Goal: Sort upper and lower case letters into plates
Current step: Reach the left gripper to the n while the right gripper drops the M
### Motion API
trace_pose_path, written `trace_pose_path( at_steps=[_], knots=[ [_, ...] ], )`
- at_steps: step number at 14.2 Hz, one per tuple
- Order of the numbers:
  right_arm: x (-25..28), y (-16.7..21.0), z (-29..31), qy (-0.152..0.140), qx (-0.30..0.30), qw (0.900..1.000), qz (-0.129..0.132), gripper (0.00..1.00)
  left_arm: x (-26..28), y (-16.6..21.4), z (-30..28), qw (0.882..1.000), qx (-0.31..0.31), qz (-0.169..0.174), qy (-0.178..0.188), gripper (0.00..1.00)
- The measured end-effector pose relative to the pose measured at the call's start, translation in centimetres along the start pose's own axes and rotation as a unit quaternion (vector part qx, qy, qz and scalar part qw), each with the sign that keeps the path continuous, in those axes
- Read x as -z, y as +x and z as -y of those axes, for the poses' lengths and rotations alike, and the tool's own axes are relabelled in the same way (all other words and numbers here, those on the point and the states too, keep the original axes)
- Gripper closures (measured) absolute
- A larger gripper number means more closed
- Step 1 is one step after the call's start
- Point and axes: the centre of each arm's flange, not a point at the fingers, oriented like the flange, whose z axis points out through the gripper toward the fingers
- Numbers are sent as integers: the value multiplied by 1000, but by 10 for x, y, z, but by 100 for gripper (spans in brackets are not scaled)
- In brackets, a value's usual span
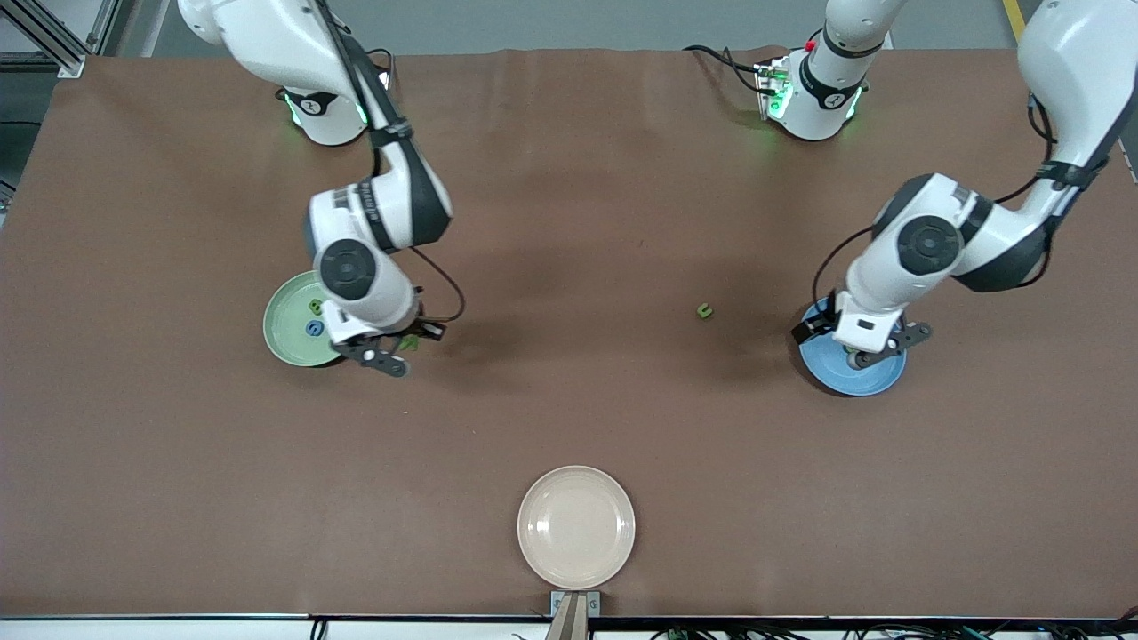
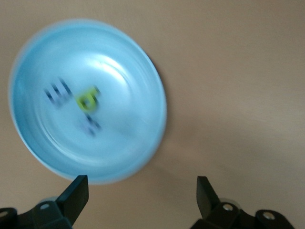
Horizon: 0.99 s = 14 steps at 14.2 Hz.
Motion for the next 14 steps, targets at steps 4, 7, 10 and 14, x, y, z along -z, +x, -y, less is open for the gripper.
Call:
trace_pose_path(
  at_steps=[4,7,10,14],
  knots=[
    [-7,26,-104,15,46,998,33,91,-4,-78,-65,998,65,10,-9,0],
    [-35,18,-152,24,66,997,42,91,-29,-97,-83,996,85,26,-20,0],
    [-64,15,-194,28,85,995,37,91,-51,-99,-87,993,105,43,-38,0],
    [-92,11,-237,30,98,995,19,97,-63,-104,-82,992,103,43,-51,0]
  ],
)
